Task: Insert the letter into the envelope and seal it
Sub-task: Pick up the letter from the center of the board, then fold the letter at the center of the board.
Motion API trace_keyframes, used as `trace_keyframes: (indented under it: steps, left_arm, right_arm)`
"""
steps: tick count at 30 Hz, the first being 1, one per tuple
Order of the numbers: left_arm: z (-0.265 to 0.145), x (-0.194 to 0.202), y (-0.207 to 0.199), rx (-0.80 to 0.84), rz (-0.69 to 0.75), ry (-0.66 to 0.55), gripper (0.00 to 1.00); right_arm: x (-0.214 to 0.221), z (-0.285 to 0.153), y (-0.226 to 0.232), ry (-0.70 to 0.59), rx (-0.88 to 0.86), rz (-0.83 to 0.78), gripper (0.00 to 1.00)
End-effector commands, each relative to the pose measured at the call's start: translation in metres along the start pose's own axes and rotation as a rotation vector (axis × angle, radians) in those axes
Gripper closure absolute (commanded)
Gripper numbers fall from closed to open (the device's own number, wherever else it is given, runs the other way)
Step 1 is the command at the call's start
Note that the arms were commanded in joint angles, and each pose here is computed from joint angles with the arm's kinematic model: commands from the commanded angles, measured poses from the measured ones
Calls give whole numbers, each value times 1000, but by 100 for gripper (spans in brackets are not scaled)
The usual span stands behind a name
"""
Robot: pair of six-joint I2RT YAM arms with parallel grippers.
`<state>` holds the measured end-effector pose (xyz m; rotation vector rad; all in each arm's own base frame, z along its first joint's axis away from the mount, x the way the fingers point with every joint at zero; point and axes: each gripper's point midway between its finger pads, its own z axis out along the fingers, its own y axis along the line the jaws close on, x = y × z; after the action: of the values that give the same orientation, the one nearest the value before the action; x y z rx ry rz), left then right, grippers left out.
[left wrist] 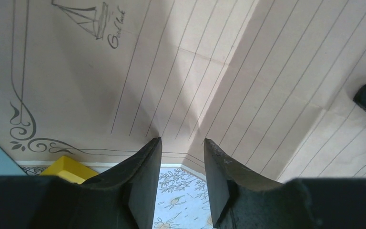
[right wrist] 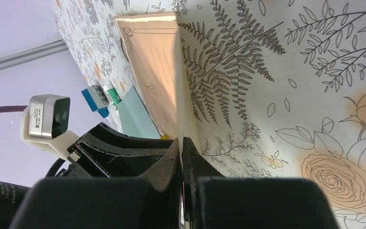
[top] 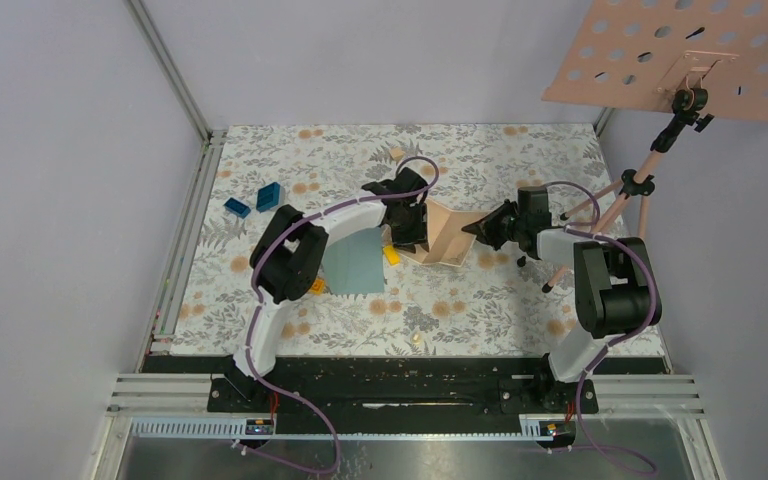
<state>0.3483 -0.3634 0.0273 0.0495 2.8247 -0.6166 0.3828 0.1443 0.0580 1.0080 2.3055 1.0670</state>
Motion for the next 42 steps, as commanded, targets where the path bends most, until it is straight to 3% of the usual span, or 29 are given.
trace_keyframes:
  steps: [1, 9, 14, 19, 22, 29, 34, 39, 42]
  left_arm:
    - [-31, 3, -18, 85, 53, -2, 59]
    - [-122, -14, -41, 222, 108, -147, 57]
    - [-164, -18, -48, 318, 103, -224, 56]
    - [-180, -6, -60, 421, 118, -193, 53]
    - [-183, 6, -64, 480, 139, -156, 48]
    - [-191, 25, -55, 535, 233, -156, 23]
    - [-193, 30, -50, 620, 260, -119, 20]
    - [-237, 28, -41, 840, 321, -177, 12]
    - [-244, 32, -37, 889, 346, -165, 10]
  right_arm:
    - [0, -5, 3, -12, -21, -38, 100]
    - [4, -69, 13, -74, 72, -271, 100]
    - [12, -114, 40, -132, -4, -375, 100]
    - [26, -150, 71, -133, -114, -460, 100]
    - [44, -169, 86, -94, -207, -508, 100]
    - [66, -209, 104, -116, -330, -617, 100]
    - [97, -240, 141, 11, -522, -686, 100]
    - [121, -274, 166, 85, -676, -735, 100]
    - [135, -290, 179, 151, -796, -736, 100]
